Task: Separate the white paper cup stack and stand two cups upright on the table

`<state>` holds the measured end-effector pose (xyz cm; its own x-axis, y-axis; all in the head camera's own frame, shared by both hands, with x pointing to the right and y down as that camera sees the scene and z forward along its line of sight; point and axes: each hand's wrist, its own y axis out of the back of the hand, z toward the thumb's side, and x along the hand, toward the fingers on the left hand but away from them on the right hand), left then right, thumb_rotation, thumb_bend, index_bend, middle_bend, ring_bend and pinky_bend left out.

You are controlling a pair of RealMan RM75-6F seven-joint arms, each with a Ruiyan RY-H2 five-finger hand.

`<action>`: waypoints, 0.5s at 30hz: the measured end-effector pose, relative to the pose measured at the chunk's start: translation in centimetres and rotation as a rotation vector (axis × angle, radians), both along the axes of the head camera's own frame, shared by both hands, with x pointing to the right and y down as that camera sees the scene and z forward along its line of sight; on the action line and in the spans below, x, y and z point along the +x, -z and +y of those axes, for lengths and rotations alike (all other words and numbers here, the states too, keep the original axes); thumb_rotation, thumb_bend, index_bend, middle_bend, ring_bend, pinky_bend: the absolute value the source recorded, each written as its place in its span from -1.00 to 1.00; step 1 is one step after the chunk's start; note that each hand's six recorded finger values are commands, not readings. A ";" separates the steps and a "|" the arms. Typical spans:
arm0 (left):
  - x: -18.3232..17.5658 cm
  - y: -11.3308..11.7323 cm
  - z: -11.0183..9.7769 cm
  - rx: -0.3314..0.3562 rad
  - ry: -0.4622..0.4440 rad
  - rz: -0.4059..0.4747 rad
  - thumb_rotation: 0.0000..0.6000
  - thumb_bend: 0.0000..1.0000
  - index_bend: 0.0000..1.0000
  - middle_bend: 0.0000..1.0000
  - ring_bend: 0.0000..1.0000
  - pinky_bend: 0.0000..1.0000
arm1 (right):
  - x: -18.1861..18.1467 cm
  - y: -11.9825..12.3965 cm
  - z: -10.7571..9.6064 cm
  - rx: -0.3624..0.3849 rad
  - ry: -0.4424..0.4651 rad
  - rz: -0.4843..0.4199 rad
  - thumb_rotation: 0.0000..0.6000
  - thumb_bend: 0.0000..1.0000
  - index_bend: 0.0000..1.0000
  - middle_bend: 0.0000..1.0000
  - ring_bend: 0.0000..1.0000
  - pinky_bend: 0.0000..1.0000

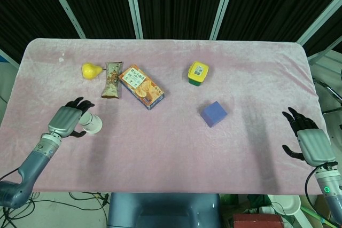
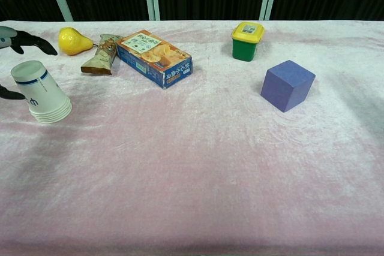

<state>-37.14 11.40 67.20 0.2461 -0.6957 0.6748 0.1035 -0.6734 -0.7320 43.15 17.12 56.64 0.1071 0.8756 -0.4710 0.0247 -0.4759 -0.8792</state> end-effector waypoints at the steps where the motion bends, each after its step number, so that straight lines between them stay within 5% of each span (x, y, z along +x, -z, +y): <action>1: 0.0 -0.2 -0.1 -0.004 -0.003 -0.003 1.00 -0.59 -0.70 -0.69 -0.92 -0.57 | 0.0 0.0 0.0 0.002 0.001 0.006 1.00 -0.65 -0.91 -1.00 -0.80 -0.64; 15: 0.2 -2.1 0.0 -0.053 0.000 -0.003 1.00 -0.44 -0.49 -0.43 -0.65 -0.27 | 0.7 0.0 -0.1 0.014 -0.019 0.036 1.00 -0.65 -0.91 -1.00 -0.80 -0.64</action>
<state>-36.98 11.44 69.31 0.2438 -0.6593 0.7112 0.1053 -0.7110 -0.6952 43.83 17.01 56.60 0.0736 0.8839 -0.4618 0.0018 -0.4632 -0.8862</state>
